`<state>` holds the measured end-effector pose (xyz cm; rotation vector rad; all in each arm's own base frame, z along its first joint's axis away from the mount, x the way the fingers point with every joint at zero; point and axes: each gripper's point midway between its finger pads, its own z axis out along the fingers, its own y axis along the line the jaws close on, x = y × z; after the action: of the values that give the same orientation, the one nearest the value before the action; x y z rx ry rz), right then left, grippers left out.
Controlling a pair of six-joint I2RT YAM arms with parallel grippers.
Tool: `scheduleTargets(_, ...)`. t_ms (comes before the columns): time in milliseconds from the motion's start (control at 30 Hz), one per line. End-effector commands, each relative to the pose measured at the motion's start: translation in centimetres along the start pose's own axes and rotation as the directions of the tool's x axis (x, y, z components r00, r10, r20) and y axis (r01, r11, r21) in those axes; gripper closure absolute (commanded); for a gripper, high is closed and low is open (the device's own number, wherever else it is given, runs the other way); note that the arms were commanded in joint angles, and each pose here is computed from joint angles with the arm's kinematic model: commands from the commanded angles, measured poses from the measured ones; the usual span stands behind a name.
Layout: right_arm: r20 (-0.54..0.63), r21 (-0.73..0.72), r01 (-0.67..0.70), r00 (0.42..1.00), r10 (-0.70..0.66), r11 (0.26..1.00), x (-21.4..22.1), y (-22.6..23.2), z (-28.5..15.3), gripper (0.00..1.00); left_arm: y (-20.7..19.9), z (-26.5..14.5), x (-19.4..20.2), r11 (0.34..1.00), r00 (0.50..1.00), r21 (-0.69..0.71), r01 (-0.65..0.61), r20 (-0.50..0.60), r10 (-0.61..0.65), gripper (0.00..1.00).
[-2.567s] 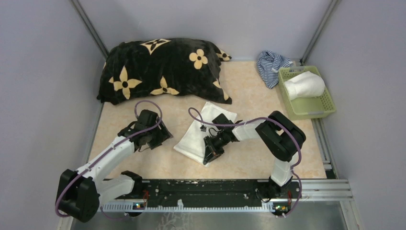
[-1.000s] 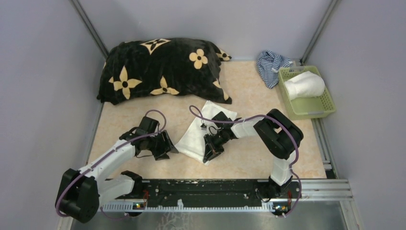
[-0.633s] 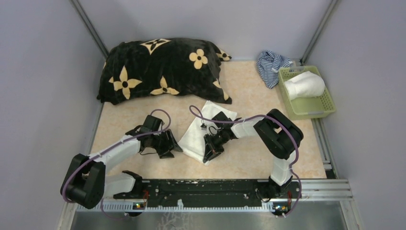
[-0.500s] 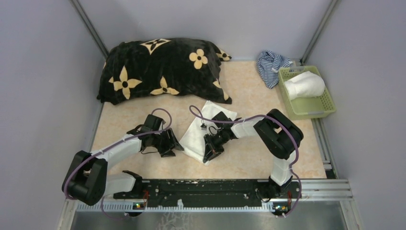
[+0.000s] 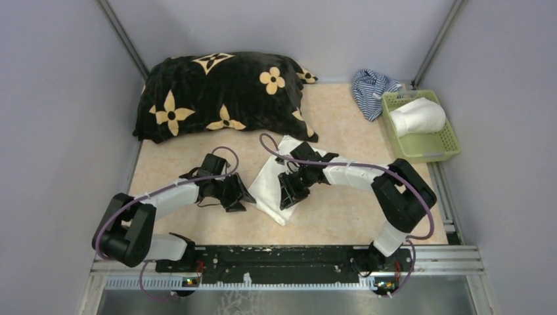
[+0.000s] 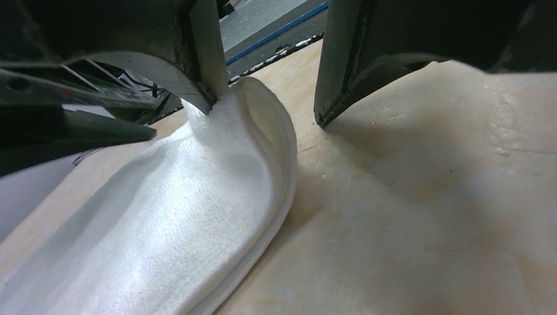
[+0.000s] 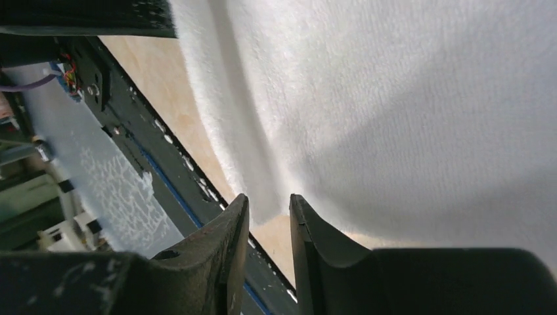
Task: Roll the towels
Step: Roll the towel at the center of the board.
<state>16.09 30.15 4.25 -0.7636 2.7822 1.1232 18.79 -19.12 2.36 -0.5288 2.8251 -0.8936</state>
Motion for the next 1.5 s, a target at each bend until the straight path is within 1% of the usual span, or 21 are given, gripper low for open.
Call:
scheduleTargets(0, 0.128, 0.164, 0.187, 0.970, -0.209, 0.969, -3.5, 1.8, -3.3, 0.70, 0.9, 0.9, -0.8, 0.999, 1.000, -0.045, 0.012, 0.023, -0.011, 0.43)
scheduleTargets(100, 0.131, 0.263, 0.279, 0.938, -0.321, 0.923, -4.0, 3.0, -3.7, 0.68, 1.1, 1.2, -0.9, 0.998, 1.000, -0.057, 0.019, 0.019, -0.018, 0.43)
scheduleTargets(167, 0.138, 0.286, 0.341, 0.910, -0.391, 0.895, -4.3, 4.7, -3.8, 0.68, 1.2, 1.3, -0.9, 0.998, 1.000, -0.067, 0.020, 0.014, -0.020, 0.44)
scheduleTargets(267, 0.142, 0.238, 0.423, 0.876, -0.462, 0.875, -4.0, 7.5, -2.9, 0.67, 1.5, 1.6, -0.9, 0.997, 1.000, -0.078, 0.025, 0.007, -0.025, 0.44)
scheduleTargets(333, 0.127, 0.206, 0.456, 0.865, -0.486, 0.866, -3.5, 8.7, -1.8, 0.67, 1.7, 1.7, -0.8, 0.996, 1.000, -0.084, 0.029, 0.002, -0.029, 0.45)
scheduleTargets(533, 0.039, 0.168, 0.525, 0.842, -0.537, 0.835, -1.8, 9.9, 1.2, 0.68, 2.5, 2.1, -0.6, 0.993, 0.999, -0.111, 0.033, -0.007, -0.034, 0.46)
scheduleTargets(667, -0.010, 0.189, 0.521, 0.848, -0.529, 0.832, -1.4, 8.5, 2.8, 0.67, 2.9, 2.3, -0.5, 0.991, 0.999, -0.128, 0.034, -0.012, -0.035, 0.46)
scheduleTargets(833, -0.043, 0.305, 0.500, 0.857, -0.513, 0.810, -1.6, 5.8, 3.0, 0.67, 3.6, 2.5, -0.5, 0.988, 0.999, -0.151, 0.034, -0.013, -0.036, 0.47)
scheduleTargets(967, -0.043, 0.392, 0.479, 0.862, -0.505, 0.785, -2.0, 4.3, 2.1, 0.67, 3.9, 2.7, -0.4, 0.986, 0.999, -0.161, 0.033, -0.014, -0.036, 0.47)
scheduleTargets(1100, -0.038, 0.426, 0.476, 0.859, -0.510, 0.769, -1.9, 3.8, 1.3, 0.67, 4.1, 2.9, -0.4, 0.985, 0.999, -0.168, 0.032, -0.016, -0.035, 0.47)
scheduleTargets(1300, -0.074, 0.459, 0.472, 0.864, -0.497, 0.752, -1.1, 2.1, 1.4, 0.67, 4.2, 3.0, -0.4, 0.985, 0.999, -0.171, 0.033, -0.020, -0.037, 0.48)
scheduleTargets(1467, -0.115, 0.504, 0.483, 0.859, -0.498, 0.716, -0.4, 0.3, 1.2, 0.67, 4.2, 3.1, -0.5, 0.984, 0.999, -0.176, 0.036, -0.019, -0.040, 0.48)
